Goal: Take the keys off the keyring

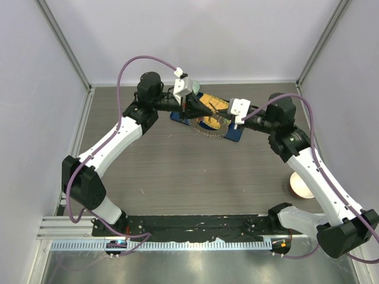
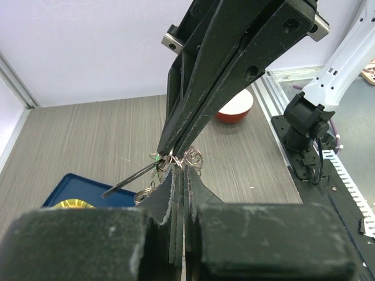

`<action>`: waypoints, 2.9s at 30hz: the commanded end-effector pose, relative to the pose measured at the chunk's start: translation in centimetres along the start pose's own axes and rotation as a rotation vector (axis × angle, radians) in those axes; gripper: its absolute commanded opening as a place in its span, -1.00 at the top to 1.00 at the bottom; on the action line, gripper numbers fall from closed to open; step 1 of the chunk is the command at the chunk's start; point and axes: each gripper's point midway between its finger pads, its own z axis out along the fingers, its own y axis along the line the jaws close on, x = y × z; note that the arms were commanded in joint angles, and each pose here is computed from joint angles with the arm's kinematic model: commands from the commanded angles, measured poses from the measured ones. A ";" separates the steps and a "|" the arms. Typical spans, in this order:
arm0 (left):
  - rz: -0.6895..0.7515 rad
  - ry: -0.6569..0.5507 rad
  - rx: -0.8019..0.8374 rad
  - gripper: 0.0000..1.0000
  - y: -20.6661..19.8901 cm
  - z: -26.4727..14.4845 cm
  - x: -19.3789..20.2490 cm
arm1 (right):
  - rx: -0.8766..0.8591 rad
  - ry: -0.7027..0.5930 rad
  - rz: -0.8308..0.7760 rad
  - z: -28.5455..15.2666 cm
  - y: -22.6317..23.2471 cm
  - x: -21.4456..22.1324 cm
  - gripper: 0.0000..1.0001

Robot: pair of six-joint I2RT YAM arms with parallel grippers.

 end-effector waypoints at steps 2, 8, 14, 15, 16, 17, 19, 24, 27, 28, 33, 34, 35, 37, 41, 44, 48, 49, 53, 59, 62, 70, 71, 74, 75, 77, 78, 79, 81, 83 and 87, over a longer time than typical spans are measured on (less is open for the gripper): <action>0.197 -0.094 0.108 1.00 -3.8 -1.1 -5.9 | 0.069 0.080 0.046 -0.1 -1.9 1.8 0.99; 0.203 -0.095 0.096 1.00 -3.6 -1.3 -6.1 | 0.085 0.086 0.051 -0.2 -2.2 1.8 0.99; 0.195 -0.091 0.070 1.00 -2.9 -1.4 -5.8 | 0.111 0.088 -0.004 -0.8 -2.5 1.7 0.99; 0.197 -0.090 0.062 1.00 -2.7 -1.5 -5.7 | 0.113 0.083 -0.013 -0.9 -2.5 1.5 0.99; 0.190 -0.088 0.041 1.00 -2.4 -1.5 -5.7 | 0.105 0.086 -0.022 -1.0 -2.2 1.7 0.99; 0.187 -0.086 0.035 1.00 -2.2 -1.5 -5.6 | 0.117 0.067 -0.052 -1.4 -2.3 1.1 0.99; 0.182 -0.086 0.014 1.00 -1.8 -1.6 -5.5 | 0.124 0.053 -0.082 -1.6 -1.9 1.3 0.99; 0.183 -0.092 -0.023 1.00 -1.0 -1.6 -6.0 | 0.123 0.040 -0.132 -1.9 -1.4 1.2 0.99; 0.157 -0.094 -0.036 1.00 -0.7 -1.5 -6.1 | 0.118 0.037 -0.151 -1.9 -1.3 1.3 0.99; 0.157 -0.094 -0.039 1.00 -0.7 -1.5 -6.1 | 0.116 0.040 -0.158 -1.9 -1.2 1.3 0.99; 0.146 -0.104 -0.053 1.00 -0.4 -1.5 -6.1 | 0.107 0.039 -0.170 -1.9 -1.1 1.4 0.99; 0.152 -0.110 -0.050 1.00 -0.4 -1.5 -6.3 | 0.106 0.038 -0.172 -1.8 -1.0 1.4 0.99; 0.149 -0.110 -0.051 1.00 -0.4 -1.5 -6.2 | 0.111 0.034 -0.175 -1.9 -1.1 1.3 0.99; 0.152 -0.112 -0.036 1.00 -0.6 -1.4 -6.2 | 0.122 0.037 -0.181 -2.0 -1.2 1.3 0.99; 0.165 -0.152 0.038 1.00 -2.2 -1.4 -7.0 | 0.139 0.059 -0.175 -1.9 -1.7 1.7 0.99; 0.166 -0.167 0.078 1.00 -3.0 -1.6 -7.6 | 0.145 0.063 -0.161 -1.8 -1.9 1.8 0.99; 0.179 -0.173 0.093 1.00 -3.7 -1.7 -8.2 | 0.156 0.059 -0.141 -1.8 -2.3 1.6 0.99; 0.189 -0.178 0.100 1.00 -3.9 -1.8 -8.4 | 0.154 0.052 -0.126 -1.7 -2.3 1.4 0.99; 0.166 -0.193 0.112 1.00 -4.5 -2.0 -9.0 | 0.110 -0.003 -0.073 -1.6 -1.6 -0.1 0.99; 0.091 -0.217 0.066 1.00 -4.9 -1.9 -8.7 | 0.018 -0.062 -0.008 -2.0 0.5 -1.7 0.99; -0.006 -0.231 0.048 1.00 -5.4 -1.5 -8.3 | -0.004 -0.062 0.007 -1.8 1.3 -1.3 0.99; -0.142 -0.232 -0.076 1.00 -4.9 -1.6 -6.6 | -0.021 -0.093 0.062 -1.7 1.8 -1.6 0.99; -0.175 -0.238 -0.092 0.99 -4.8 -1.6 -6.5 | -0.024 -0.094 0.070 -1.6 1.9 -1.5 0.99; -0.276 -0.260 -0.107 0.99 -4.7 -1.5 -6.7 | -0.040 -0.107 0.098 -1.5 2.6 -1.3 0.99; -0.303 -0.267 -0.116 1.00 -4.4 -1.5 -6.8 | -0.044 -0.107 0.104 -1.4 2.8 -1.2 0.99; -0.375 -0.280 -0.127 1.00 -4.2 -1.4 -6.9 | -0.050 -0.100 0.119 -1.2 3.1 -0.6 0.99; -0.408 -0.289 -0.150 0.99 -3.8 -1.4 -6.9 | -0.055 -0.096 0.126 -1.1 3.3 -0.3 0.99; -0.428 -0.293 -0.161 0.99 -3.7 -1.5 -6.9 | -0.058 -0.096 0.128 -1.0 3.4 -0.2 0.99; -0.461 -0.286 -0.181 0.99 -3.5 -1.5 -6.6 | -0.072 -0.099 0.142 -0.9 3.8 0.1 0.99; -0.464 -0.292 -0.214 1.00 -3.3 -1.8 -6.6 | -0.070 -0.112 0.136 -0.9 3.7 -0.2 0.99; -0.507 -0.287 -0.264 1.00 -2.8 -2.0 -6.0 | -0.069 -0.109 0.145 -0.6 3.7 0.3 0.99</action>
